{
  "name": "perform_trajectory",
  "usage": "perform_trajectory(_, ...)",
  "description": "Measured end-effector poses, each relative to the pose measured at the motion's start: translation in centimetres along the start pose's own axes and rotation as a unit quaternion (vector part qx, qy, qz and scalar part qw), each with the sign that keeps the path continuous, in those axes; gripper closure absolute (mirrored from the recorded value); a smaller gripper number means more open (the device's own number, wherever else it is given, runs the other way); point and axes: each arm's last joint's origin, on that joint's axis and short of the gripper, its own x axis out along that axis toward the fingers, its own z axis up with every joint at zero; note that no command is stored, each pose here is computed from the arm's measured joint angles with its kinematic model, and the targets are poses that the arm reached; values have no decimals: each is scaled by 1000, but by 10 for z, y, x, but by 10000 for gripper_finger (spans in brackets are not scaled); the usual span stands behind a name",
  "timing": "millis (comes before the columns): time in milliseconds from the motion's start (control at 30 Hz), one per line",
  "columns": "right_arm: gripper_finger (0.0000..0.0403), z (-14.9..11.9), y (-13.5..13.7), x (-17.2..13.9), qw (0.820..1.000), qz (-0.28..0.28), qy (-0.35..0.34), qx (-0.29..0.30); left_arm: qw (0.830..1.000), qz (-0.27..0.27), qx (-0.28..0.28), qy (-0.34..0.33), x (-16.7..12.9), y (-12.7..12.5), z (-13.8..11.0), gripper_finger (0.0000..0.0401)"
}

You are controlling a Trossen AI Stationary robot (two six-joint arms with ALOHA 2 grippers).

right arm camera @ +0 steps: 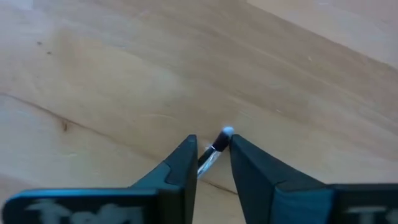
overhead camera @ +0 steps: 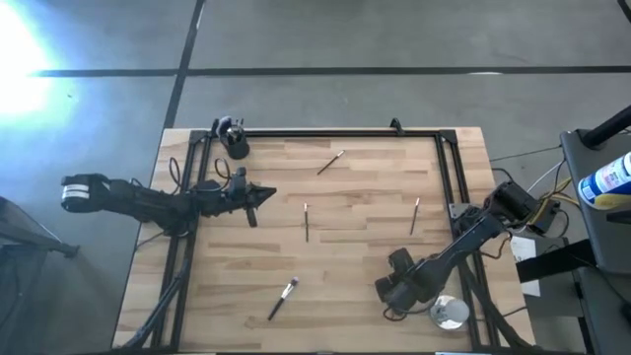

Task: Put items in baskets/containers
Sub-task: Put the eyeshadow brush into the holder

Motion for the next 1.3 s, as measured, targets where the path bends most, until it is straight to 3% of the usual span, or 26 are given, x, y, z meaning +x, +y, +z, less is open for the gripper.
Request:
perform_trajectory(300,386,0,2,1,998,13,-12,-67,998,30,12,53,-1,4,-11,401)
perform_trajectory(467,392,1,3,-4,991,30,-12,-128,998,32,-12,44,0,3,-9,401)
perform_trajectory(700,394,11,17,-21,961,129,-95,-228,1000,-11,4,-19,-6,1,-4,401)
perform_trajectory(900,394,42,46,-25,908,215,-192,-302,995,-83,-12,-52,-13,-1,-6,401)
perform_trajectory(1000,394,61,64,-29,868,270,-250,-333,990,-135,-15,-39,-11,-5,-6,401)
perform_trajectory(1133,394,85,81,-41,811,318,-334,-359,992,-112,-34,-43,-7,-8,-4,388)
perform_trajectory(1300,394,101,91,-56,749,342,-419,-382,994,-95,-37,-41,-2,-15,-4,339)
